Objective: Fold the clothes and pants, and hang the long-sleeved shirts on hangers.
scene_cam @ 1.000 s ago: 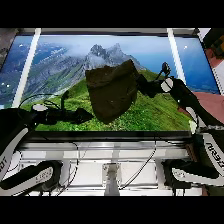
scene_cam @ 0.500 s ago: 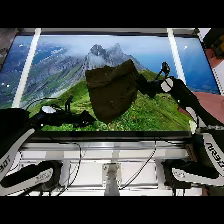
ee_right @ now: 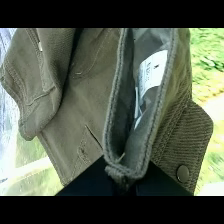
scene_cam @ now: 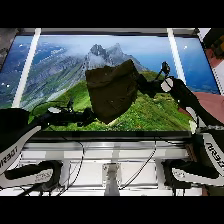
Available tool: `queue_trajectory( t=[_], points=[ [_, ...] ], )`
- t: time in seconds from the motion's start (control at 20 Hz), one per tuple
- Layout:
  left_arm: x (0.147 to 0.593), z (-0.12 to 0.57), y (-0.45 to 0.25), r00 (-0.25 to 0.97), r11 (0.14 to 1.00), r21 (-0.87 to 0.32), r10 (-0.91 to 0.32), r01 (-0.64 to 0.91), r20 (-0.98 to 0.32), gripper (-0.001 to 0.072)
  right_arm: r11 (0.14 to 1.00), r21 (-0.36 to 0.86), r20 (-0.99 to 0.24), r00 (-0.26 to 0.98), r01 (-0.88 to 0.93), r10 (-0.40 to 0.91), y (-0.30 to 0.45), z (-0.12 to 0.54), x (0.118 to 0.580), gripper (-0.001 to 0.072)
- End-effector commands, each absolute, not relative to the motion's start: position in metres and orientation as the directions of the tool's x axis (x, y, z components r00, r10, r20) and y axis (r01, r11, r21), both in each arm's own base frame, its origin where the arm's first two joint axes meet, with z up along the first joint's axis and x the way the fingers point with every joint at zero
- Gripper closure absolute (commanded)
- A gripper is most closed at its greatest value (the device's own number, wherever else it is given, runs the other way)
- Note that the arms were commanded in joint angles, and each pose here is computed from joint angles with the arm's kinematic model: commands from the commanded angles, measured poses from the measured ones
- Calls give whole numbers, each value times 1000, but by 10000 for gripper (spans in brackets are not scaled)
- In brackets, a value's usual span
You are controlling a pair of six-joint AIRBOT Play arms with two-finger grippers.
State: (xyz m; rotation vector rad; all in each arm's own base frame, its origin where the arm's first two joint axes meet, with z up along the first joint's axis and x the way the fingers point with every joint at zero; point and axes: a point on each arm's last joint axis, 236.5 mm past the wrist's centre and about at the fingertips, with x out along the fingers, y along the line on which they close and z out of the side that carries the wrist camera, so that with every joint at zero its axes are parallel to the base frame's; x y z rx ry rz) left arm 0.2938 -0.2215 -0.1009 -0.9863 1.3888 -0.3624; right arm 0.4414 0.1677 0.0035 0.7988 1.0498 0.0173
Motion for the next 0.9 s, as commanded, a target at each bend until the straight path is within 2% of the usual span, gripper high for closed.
queue_trajectory(
  t=[0.0,0.2,0.5,0.55,0.7,0.85],
  points=[
    [308,-107,-219,271,578,-741,-695,-341,-666,337,723,597,-762,528,348,375,168,5,442,677],
    [306,-112,-227,270,600,-730,-681,-327,-680,339,722,599,-759,533,347,374,167,5,443,677],
    [306,-121,-235,264,537,-734,-701,-415,-662,356,720,603,-754,540,344,373,167,6,445,677],
    [305,-121,-237,259,538,-735,-705,-412,-661,388,720,603,-754,540,344,373,167,6,445,677],
    [309,-110,-246,254,536,-757,-726,-375,-639,690,720,603,-753,543,343,372,167,7,446,677],
    [329,-79,-256,295,528,-806,-752,-267,-590,697,720,605,-750,549,341,370,166,7,447,677]
  ],
)
